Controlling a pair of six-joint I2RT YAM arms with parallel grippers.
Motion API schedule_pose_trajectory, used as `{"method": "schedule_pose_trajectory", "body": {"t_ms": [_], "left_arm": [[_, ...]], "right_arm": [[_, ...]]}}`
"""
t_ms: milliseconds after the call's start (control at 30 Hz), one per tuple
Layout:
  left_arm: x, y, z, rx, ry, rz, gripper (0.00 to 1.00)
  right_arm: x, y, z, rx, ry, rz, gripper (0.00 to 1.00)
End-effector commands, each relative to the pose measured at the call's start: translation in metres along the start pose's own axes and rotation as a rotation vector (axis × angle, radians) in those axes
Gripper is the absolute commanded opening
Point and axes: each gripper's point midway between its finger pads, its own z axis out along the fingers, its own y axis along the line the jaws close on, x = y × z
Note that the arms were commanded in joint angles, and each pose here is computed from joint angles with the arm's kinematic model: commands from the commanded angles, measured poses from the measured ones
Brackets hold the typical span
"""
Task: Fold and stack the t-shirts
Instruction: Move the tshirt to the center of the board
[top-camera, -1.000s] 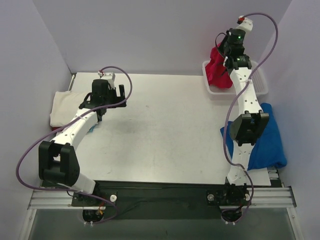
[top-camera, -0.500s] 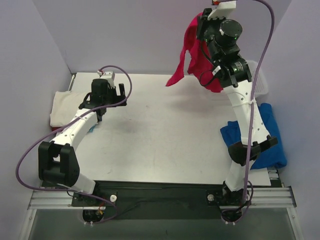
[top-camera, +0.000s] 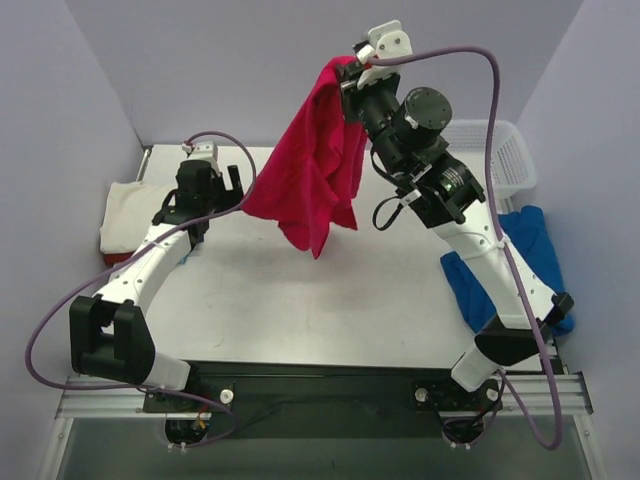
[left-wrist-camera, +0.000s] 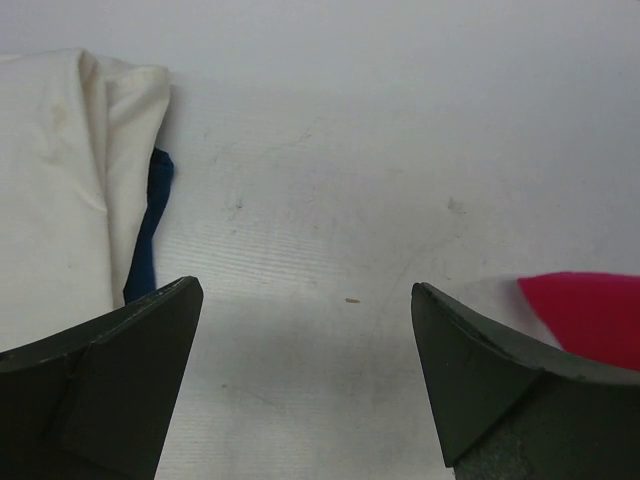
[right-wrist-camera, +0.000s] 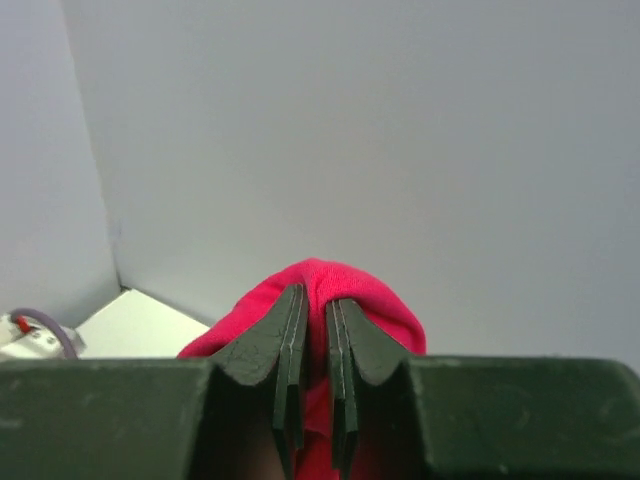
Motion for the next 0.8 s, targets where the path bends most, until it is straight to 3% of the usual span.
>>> {"method": "schedule_pose_trajectory", "body": {"t_ms": [0,33,133,167,267,367,533,767], "left_arm": [[-0.011,0.015,-0.009,-0.088,-0.055,-0.046,0.97],[-0.009,0.017,-0.008,-0.099,-0.051,-0.049,0.97],[-0.006,0.02,-0.008,-0.119,-0.044,-0.057,0.97],[-0.005,0.022,-0.007,-0.124,-0.041,-0.059,0.97],[-0.001,0.023,-0.005,-0.132,-0.026,-0.06,0.97],[0.003,0.017,-0.003,-0.104,-0.012,-0.054,0.97],[0.012,-0.006,0.0,0.023,0.017,-0.026,0.96],[0.061,-0.059,0.01,0.263,0.2,0.017,0.83]], "right_arm": [[-0.013,-0.05,-0.019,0.219,-0.078,0.044,0.0],[0.033,-0.05,-0.017,0.251,0.014,0.014,0.0],[0.098,-0.092,-0.033,0.44,0.129,0.055,0.0],[0.147,-0.095,-0.044,0.46,0.23,0.036,0.0],[0.238,-0.118,-0.074,0.56,0.401,0.116,0.0],[0.302,-0.128,-0.104,0.637,0.533,0.112,0.0],[0.36,-0.134,-0.14,0.718,0.698,0.07,0.0],[0.385,-0.131,-0.16,0.747,0.801,0.098,0.0]]}}
